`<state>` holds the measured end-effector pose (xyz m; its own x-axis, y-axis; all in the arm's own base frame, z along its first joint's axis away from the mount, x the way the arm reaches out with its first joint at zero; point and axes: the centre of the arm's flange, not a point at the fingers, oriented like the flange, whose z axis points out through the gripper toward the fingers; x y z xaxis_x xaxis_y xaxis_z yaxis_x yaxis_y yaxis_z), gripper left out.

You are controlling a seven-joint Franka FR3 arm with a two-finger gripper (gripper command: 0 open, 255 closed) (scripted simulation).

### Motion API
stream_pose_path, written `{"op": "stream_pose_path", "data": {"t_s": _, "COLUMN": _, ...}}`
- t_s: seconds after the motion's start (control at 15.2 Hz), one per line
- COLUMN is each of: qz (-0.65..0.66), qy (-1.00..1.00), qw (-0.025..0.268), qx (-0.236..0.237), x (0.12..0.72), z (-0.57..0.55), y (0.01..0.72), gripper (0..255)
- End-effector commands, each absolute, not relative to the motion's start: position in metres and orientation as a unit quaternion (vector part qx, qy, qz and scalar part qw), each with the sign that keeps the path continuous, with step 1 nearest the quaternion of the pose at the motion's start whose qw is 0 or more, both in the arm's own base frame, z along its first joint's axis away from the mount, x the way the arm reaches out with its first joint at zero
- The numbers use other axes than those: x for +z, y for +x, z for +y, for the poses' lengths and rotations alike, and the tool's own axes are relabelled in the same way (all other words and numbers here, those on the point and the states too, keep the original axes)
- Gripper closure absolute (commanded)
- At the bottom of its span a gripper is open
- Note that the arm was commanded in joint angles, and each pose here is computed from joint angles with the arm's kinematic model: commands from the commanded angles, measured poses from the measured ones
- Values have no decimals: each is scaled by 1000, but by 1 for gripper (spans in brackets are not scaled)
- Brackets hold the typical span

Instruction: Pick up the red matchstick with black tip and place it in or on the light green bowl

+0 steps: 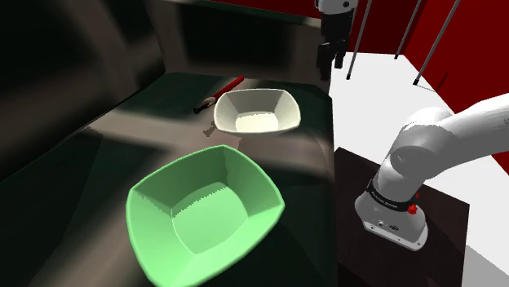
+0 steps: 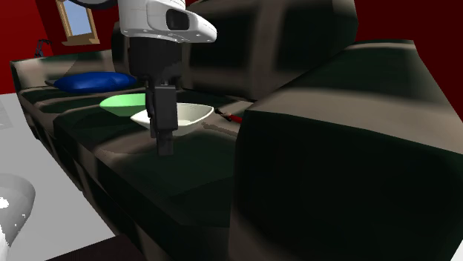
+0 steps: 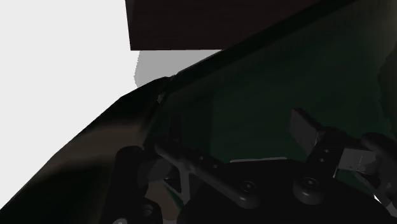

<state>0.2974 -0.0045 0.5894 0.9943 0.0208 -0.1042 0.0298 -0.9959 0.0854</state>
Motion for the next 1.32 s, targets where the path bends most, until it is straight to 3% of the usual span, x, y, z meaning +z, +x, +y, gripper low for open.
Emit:
{"op": "stream_pose_path", "data": {"t_s": 0.0, "qz": 13, "qy": 998, "qw": 43, "qx": -52, "x": 589, "z": -5, "y": 297, "gripper": 0}}
{"op": "stream_pose_path", "data": {"t_s": 1.25, "qz": -431, "qy": 900, "qw": -51, "qx": -41, "x": 567, "z": 143, "y": 445, "gripper": 0}}
